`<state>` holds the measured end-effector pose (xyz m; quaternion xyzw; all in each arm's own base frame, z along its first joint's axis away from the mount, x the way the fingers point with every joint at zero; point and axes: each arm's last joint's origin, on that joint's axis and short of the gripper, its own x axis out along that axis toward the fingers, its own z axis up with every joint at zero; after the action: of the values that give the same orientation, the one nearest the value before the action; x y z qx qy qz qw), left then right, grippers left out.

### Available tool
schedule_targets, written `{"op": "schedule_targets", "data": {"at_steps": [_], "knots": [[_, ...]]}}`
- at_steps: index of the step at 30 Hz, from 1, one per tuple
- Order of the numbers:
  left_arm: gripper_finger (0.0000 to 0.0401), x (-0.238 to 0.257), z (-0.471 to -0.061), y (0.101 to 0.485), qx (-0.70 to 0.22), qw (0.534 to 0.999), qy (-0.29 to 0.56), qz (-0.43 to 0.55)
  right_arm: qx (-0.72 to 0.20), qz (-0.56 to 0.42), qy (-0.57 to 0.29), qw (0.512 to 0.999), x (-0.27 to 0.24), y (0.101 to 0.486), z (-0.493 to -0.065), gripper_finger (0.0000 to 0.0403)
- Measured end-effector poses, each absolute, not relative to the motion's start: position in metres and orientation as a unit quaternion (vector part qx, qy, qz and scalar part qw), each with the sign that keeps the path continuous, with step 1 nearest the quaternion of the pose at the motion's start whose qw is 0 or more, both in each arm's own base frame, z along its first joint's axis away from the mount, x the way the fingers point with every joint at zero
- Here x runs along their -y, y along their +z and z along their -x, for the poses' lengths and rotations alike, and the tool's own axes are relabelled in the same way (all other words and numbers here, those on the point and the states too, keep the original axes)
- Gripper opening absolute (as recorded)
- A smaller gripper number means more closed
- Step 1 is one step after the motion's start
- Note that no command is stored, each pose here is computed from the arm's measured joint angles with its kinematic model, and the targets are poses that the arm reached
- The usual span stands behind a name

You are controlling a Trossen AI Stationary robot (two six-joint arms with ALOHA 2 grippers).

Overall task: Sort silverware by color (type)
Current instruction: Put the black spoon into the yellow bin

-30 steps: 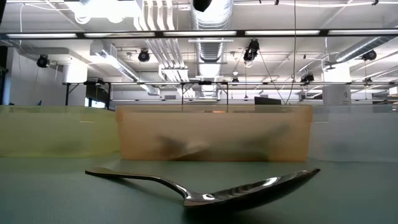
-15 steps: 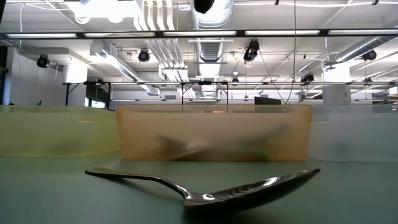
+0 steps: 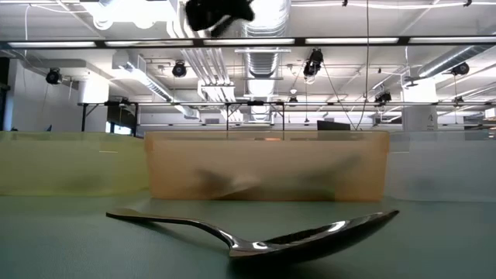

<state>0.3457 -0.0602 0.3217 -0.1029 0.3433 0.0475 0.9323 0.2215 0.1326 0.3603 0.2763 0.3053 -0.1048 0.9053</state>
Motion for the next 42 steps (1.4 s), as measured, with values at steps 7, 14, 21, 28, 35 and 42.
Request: {"op": "schedule_targets", "data": {"at_steps": [7,14,21,28,35,42], "knots": [[0.0000,0.060,-0.294,0.307,-0.541,0.830,0.114,0.073,-0.471,-0.286,-0.256,0.794,-0.146,0.310,-0.195,0.0131],[0.0000,0.056,-0.256,0.274,-0.666,0.723,0.182,0.034,-0.546,-0.290,-0.293,0.729,-0.186,0.268,-0.192,0.0114],[0.0000,0.049,-0.224,0.236,-0.698,0.684,0.206,0.057,-0.618,-0.272,-0.319,0.665,-0.218,0.222,-0.199,0.0104],[0.0002,0.045,-0.197,0.208,-0.711,0.650,0.241,0.117,-0.688,-0.248,-0.315,0.605,-0.233,0.189,-0.205,0.0110],[0.0040,0.047,-0.195,0.204,-0.727,0.634,0.218,0.149,-0.702,-0.264,-0.300,0.589,-0.238,0.185,-0.208,0.0131],[0.0094,0.051,-0.209,0.212,-0.691,0.685,0.175,0.155,-0.714,-0.283,-0.303,0.564,-0.239,0.180,-0.207,0.0132]]}}
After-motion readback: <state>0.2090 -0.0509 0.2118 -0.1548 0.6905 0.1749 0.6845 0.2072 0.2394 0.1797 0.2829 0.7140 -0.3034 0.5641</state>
